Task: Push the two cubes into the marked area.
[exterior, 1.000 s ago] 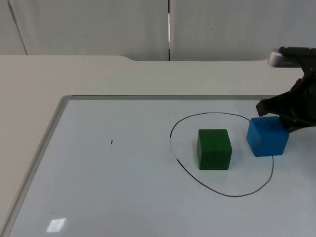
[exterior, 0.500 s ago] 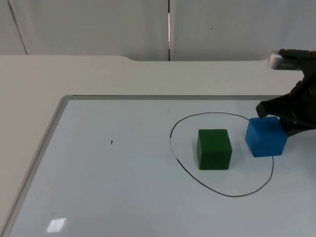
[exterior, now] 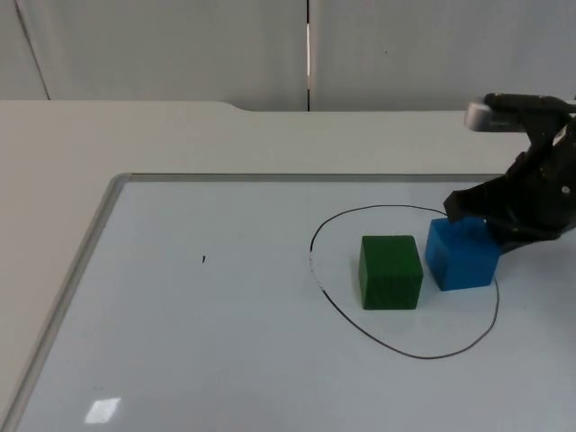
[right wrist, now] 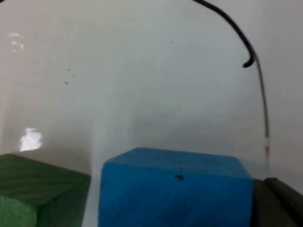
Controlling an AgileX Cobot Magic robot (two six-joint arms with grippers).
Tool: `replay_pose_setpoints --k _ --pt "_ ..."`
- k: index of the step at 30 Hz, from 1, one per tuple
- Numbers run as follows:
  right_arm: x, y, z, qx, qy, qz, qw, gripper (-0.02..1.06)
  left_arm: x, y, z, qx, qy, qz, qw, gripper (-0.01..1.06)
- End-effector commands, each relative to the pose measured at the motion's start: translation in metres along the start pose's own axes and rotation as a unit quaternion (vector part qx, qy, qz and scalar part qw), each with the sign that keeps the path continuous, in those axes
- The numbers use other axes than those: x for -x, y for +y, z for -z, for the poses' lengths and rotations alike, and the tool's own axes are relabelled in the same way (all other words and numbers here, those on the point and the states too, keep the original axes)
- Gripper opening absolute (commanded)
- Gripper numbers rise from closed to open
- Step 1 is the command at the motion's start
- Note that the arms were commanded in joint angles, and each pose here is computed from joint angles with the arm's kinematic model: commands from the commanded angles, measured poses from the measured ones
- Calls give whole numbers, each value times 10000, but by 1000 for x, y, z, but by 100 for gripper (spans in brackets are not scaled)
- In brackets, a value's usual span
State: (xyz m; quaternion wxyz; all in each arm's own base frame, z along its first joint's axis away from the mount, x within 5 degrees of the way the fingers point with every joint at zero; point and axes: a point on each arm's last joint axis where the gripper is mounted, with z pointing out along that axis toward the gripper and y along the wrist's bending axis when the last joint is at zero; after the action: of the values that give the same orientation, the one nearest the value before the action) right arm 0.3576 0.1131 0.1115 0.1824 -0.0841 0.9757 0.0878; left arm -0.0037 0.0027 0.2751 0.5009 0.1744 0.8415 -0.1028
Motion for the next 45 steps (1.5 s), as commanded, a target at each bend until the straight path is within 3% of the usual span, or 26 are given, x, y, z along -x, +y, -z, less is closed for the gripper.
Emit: replay_pose_setpoints --k 1,13,18,23,29,35,45 --pt "-1 8 -4 63 31 19 10000 0 -1 0 0 -1 -19 1 10000 0" --pt "-2 8 -6 51 66 43 10000 0 -1 0 0 -1 -19 1 10000 0" --pt "-1 5 -1 -33 60 271 9996 0 -1 0 0 -1 -19 1 10000 0" --pt "7 -5 24 -98 -87 273 9995 0 -1 0 0 -1 -19 1 10000 0" --pt "19 -14 88 -219 -628 372 9971 0 -1 0 0 -1 -19 1 10000 0" --pt "23 -4 180 -253 -1803 601 9814 0 -1 0 0 -1 -19 1 10000 0" --pt "-4 6 274 -294 -2849 842 9544 0 -1 0 0 -1 -19 1 10000 0"
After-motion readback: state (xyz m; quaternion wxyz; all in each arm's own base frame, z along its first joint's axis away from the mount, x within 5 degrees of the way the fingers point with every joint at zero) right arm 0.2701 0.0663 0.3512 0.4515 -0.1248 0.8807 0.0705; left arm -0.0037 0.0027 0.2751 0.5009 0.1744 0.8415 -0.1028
